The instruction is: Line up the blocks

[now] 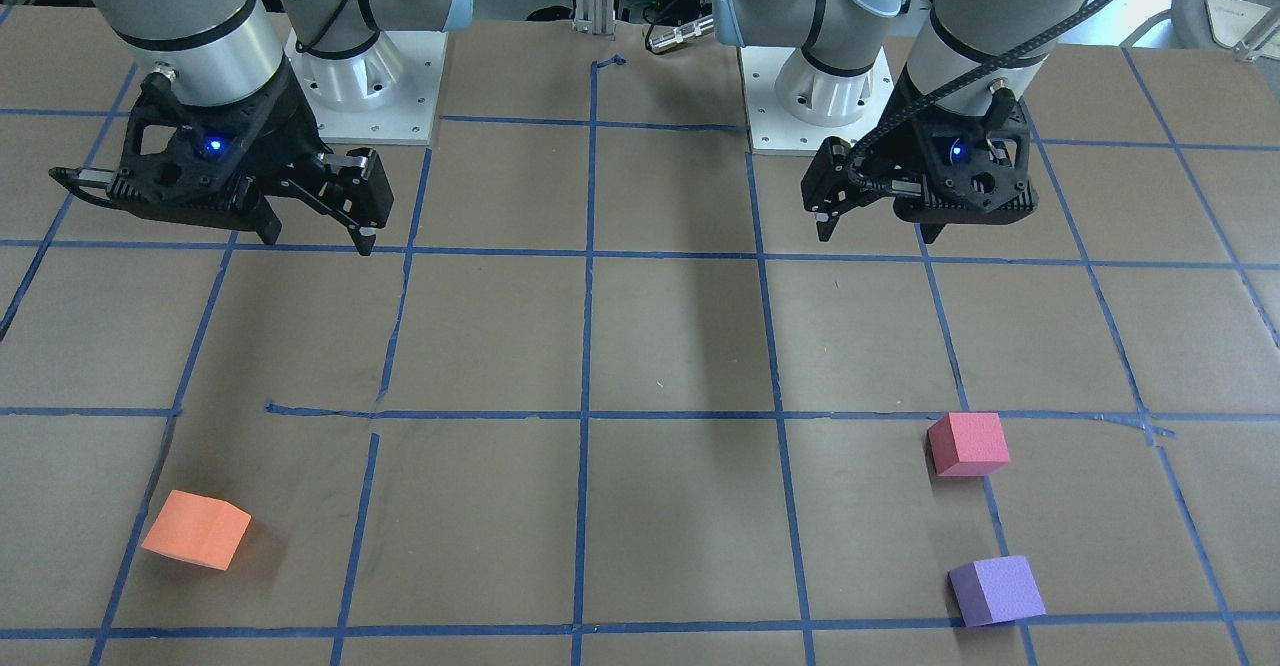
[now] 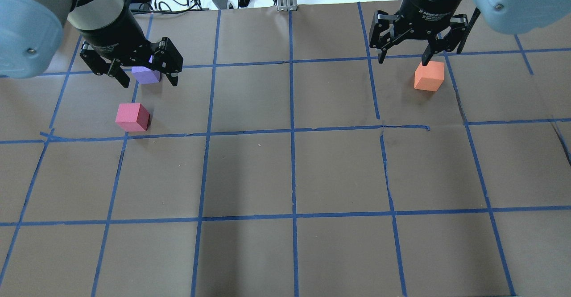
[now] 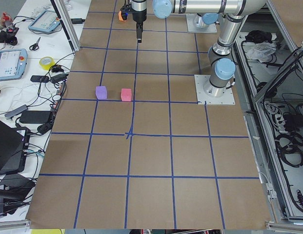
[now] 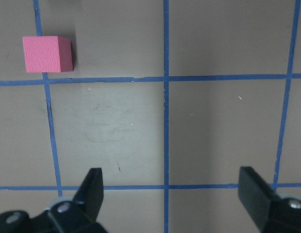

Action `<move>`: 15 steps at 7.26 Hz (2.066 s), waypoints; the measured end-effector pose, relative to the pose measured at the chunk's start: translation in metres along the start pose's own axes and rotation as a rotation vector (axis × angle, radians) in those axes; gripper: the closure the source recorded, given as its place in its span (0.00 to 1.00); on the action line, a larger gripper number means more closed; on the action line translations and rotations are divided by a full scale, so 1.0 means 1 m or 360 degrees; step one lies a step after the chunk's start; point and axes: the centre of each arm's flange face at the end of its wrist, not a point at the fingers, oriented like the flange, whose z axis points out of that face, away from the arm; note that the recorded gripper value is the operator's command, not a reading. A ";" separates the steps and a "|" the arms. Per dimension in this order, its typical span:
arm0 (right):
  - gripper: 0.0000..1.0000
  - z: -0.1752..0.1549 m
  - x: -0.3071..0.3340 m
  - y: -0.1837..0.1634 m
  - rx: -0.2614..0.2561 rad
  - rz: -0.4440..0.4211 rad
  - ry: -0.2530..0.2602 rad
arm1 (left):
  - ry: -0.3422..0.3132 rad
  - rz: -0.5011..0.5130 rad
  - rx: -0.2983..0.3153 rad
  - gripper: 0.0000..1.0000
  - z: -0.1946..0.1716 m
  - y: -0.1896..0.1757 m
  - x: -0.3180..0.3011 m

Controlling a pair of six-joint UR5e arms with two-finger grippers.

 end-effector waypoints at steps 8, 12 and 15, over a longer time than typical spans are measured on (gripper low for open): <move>0.17 -0.001 0.000 0.000 0.0003 0.0000 0.0001 | 0.0003 -0.0007 -0.0011 0.00 0.005 -0.003 0.000; 0.00 0.001 0.005 -0.002 -0.0003 -0.0002 0.0011 | 0.0005 -0.0005 -0.0017 0.00 0.007 -0.004 0.000; 0.00 0.000 0.006 -0.002 0.0005 0.0000 0.0018 | 0.0005 -0.0007 -0.0012 0.00 0.009 -0.007 0.000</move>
